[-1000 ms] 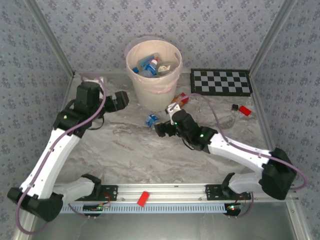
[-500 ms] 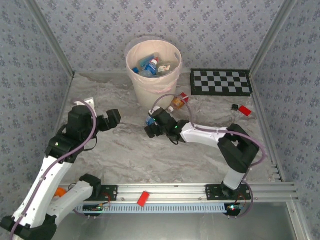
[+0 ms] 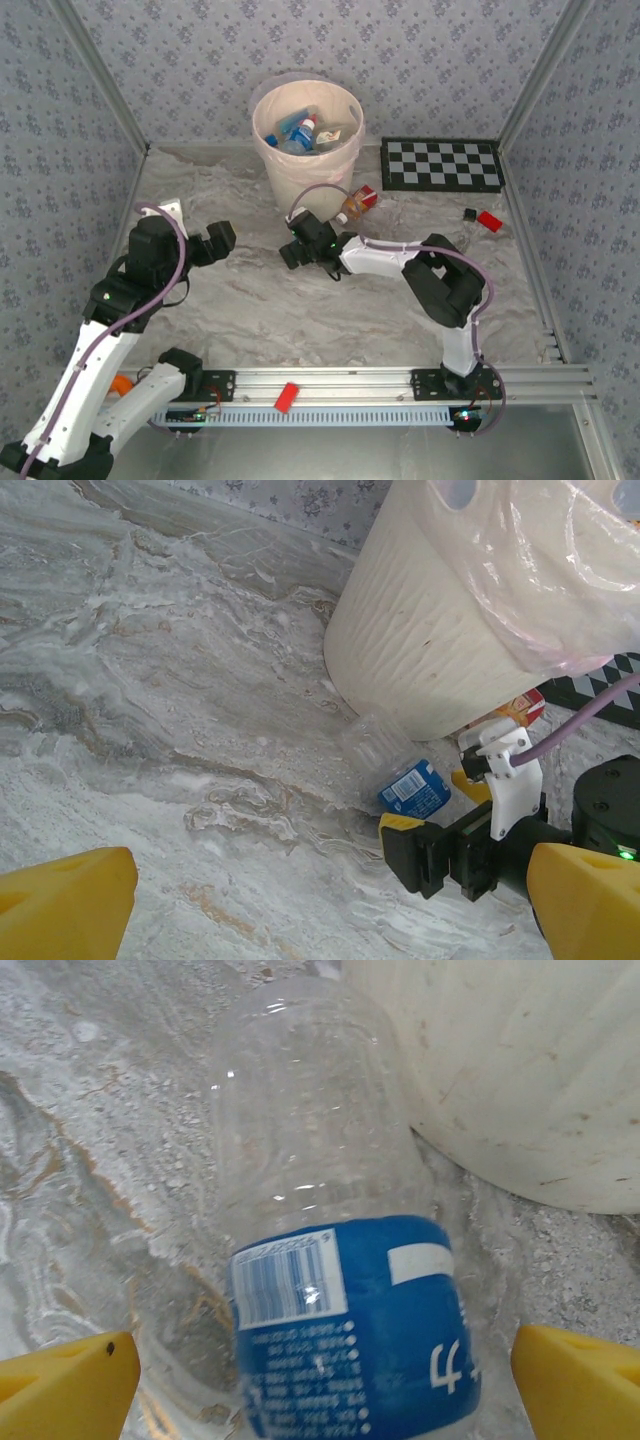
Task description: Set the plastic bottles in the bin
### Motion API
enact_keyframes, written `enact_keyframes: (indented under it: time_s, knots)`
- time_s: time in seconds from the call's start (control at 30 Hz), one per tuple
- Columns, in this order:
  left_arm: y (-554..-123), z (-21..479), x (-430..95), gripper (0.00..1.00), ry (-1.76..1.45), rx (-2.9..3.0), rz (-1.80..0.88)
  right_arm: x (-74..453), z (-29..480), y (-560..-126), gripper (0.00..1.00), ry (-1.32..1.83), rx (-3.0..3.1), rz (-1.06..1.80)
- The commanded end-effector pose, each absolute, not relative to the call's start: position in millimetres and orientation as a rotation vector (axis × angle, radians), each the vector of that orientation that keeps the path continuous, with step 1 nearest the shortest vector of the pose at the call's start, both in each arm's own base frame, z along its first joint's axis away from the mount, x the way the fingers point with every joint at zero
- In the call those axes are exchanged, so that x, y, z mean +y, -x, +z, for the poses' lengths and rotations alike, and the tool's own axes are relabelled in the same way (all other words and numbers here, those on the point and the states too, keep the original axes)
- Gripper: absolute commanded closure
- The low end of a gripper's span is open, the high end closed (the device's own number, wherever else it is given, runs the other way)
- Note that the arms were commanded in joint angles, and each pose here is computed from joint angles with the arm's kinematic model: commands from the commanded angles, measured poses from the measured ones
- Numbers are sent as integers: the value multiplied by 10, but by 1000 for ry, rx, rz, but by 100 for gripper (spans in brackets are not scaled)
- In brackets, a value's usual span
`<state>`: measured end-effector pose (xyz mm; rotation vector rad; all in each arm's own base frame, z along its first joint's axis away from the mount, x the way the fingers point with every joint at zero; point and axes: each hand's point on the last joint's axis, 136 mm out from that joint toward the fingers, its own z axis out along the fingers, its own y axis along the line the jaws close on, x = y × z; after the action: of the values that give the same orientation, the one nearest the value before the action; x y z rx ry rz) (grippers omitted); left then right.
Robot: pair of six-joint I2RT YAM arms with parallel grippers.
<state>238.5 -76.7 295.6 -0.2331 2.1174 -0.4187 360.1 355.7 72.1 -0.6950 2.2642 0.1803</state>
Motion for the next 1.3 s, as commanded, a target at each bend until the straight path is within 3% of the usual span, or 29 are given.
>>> enact_keyframes:
  time_s: [0.0,0.27,0.63,0.77,1.27]
  knots:
    - [-2373,3142,-715,0,224,2073,-403,3506,651,-3727,3,686,2265,129]
    - [-2367,3203,-714,0,228,2065,-411,3557,490,-3796,8,709,2279,155]
    - [-2330,3231,-690,0,231,2062,-408,3652,554,-3745,28,753,2242,185]
    - [-2332,3201,-689,0,229,2073,-401,3695,642,-3676,31,779,2215,169]
    - [-2274,3231,-652,0,226,2059,-396,3784,1304,-3280,31,799,2110,225]
